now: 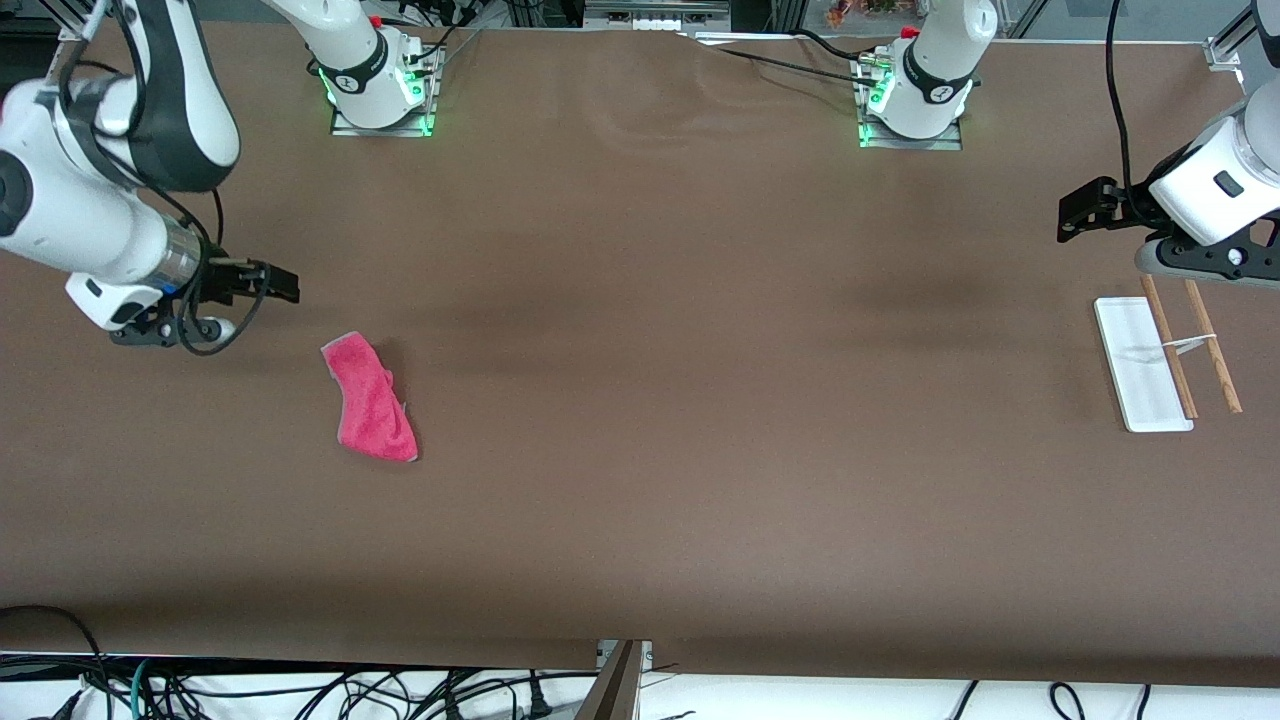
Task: Pass towel and hang on rack
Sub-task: 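Reach the right gripper down to the pink towel's corner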
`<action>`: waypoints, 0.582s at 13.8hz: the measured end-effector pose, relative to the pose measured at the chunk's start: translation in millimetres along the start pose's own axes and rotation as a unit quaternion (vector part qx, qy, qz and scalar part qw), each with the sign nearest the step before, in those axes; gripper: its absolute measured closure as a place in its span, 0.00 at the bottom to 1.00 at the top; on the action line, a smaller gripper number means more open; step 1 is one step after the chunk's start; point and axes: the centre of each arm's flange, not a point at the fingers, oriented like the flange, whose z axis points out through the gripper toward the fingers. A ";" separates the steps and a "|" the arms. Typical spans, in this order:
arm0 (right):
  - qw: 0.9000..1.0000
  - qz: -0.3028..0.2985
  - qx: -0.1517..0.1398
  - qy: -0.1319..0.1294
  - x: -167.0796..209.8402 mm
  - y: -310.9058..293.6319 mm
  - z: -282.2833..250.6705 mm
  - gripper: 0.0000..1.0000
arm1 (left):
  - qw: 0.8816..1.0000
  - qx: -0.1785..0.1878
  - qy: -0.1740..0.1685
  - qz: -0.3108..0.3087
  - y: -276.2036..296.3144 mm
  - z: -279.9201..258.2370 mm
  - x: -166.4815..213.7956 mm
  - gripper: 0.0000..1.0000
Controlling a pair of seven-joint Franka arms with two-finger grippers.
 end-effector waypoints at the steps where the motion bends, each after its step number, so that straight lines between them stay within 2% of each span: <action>1: 1.000 0.012 0.007 0.001 8.6 5.5 20.6 0.00 | 1.000 0.000 0.000 0.000 0.0 0.0 0.0 0.00; 5: 0.999 0.037 0.035 0.000 39.3 17.1 107.9 0.00 | 1.000 0.000 0.000 0.000 0.0 0.0 0.0 0.00; 8: 0.998 0.039 0.055 -0.008 46.1 18.8 147.1 0.01 | 1.000 0.000 0.000 0.000 0.0 -0.1 0.0 0.00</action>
